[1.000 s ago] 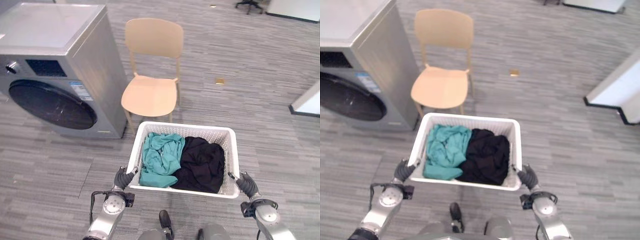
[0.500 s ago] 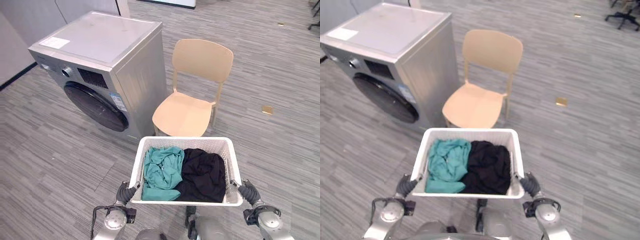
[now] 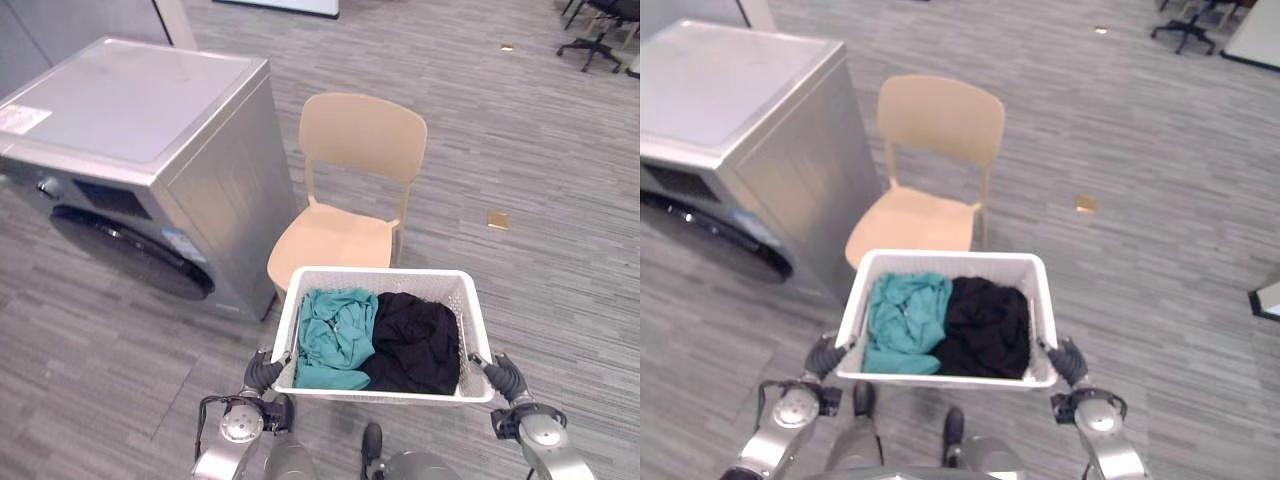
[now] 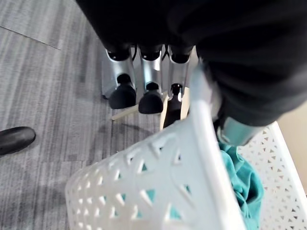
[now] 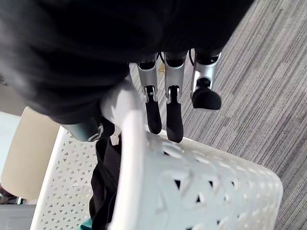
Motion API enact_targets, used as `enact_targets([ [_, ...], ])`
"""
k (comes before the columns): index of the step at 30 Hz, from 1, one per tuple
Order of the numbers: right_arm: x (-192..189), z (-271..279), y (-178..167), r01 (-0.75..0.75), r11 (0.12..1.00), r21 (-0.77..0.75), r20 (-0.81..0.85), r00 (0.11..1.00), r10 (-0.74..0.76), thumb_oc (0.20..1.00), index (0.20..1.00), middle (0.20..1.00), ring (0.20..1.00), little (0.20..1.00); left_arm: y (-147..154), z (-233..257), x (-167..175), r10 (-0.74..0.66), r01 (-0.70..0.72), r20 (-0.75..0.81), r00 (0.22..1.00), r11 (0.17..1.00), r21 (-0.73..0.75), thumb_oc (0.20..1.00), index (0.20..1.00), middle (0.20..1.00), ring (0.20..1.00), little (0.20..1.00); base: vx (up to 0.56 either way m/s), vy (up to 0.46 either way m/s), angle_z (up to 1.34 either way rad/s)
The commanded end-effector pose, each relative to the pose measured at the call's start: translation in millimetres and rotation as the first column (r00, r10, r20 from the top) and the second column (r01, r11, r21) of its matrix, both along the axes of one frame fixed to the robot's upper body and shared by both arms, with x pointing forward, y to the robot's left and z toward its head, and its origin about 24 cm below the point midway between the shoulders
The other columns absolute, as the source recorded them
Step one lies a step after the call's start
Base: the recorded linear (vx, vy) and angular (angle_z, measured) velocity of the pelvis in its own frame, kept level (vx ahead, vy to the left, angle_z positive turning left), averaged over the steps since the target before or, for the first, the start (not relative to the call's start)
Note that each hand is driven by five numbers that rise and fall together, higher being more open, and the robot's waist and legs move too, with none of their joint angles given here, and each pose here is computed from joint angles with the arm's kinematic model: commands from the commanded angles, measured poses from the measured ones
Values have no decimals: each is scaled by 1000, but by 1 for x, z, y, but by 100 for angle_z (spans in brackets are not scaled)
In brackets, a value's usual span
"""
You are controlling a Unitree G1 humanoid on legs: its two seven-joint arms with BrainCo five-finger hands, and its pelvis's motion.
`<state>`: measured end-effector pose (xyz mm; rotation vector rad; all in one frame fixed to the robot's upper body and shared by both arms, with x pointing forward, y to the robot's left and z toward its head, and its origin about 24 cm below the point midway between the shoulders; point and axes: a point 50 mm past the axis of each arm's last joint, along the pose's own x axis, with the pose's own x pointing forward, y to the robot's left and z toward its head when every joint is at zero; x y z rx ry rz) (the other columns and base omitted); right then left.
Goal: Grab the laundry basket,head to the washer,open it,put in the laundry and shut it.
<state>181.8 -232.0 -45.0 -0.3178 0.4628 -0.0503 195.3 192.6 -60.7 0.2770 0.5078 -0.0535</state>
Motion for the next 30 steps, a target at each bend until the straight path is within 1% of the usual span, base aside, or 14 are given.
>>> enact_targets([
  [1, 31, 50, 13, -72, 994, 79, 290, 956, 46, 200, 200, 200, 200, 200, -5, 48, 28, -55, 75, 268, 962, 995, -66, 200, 200, 200, 200, 200, 453, 489, -33],
  [6, 40, 52, 29, -126, 988, 83, 309, 946, 95, 200, 200, 200, 200, 200, 6, 57, 33, -38, 52, 308, 951, 998, -38, 200, 200, 200, 200, 200, 147, 249, -58],
  [9, 44, 52, 33, -146, 986, 78, 305, 945, 116, 200, 200, 200, 200, 200, 8, 58, 33, -27, 41, 309, 951, 999, -37, 200, 200, 200, 200, 200, 71, 117, -51],
  [14, 53, 48, 44, -184, 979, 85, 294, 944, 152, 200, 200, 200, 200, 200, 10, 55, 35, 15, 2, 306, 952, 998, -55, 200, 200, 200, 200, 200, 42, 26, -6],
  [19, 54, 40, 45, -178, 981, 76, 263, 953, 152, 200, 200, 200, 200, 200, 4, 45, 34, 29, -10, 274, 961, 997, -72, 200, 200, 200, 200, 200, 6, -70, 28],
  [22, 59, 42, 45, -176, 982, 65, 266, 952, 153, 200, 200, 200, 200, 200, -2, 44, 39, 32, -10, 276, 961, 997, -80, 200, 200, 200, 200, 200, -60, -13, 24],
  [25, 67, 40, 54, -174, 978, 116, 262, 955, 139, 200, 200, 200, 200, 200, -11, 43, 50, 56, -30, 279, 959, 995, -95, 200, 200, 200, 200, 200, -54, 71, 21],
  [27, 69, 39, 57, -172, 978, 122, 257, 957, 136, 200, 200, 200, 200, 200, -11, 42, 52, 61, -37, 276, 959, 995, -92, 200, 200, 200, 200, 200, 36, 80, 15],
  [30, 75, 41, 60, -176, 979, 107, 265, 954, 142, 200, 200, 200, 200, 200, -15, 47, 61, 61, -38, 298, 953, 996, -82, 200, 200, 200, 200, 200, 58, 146, 7],
])
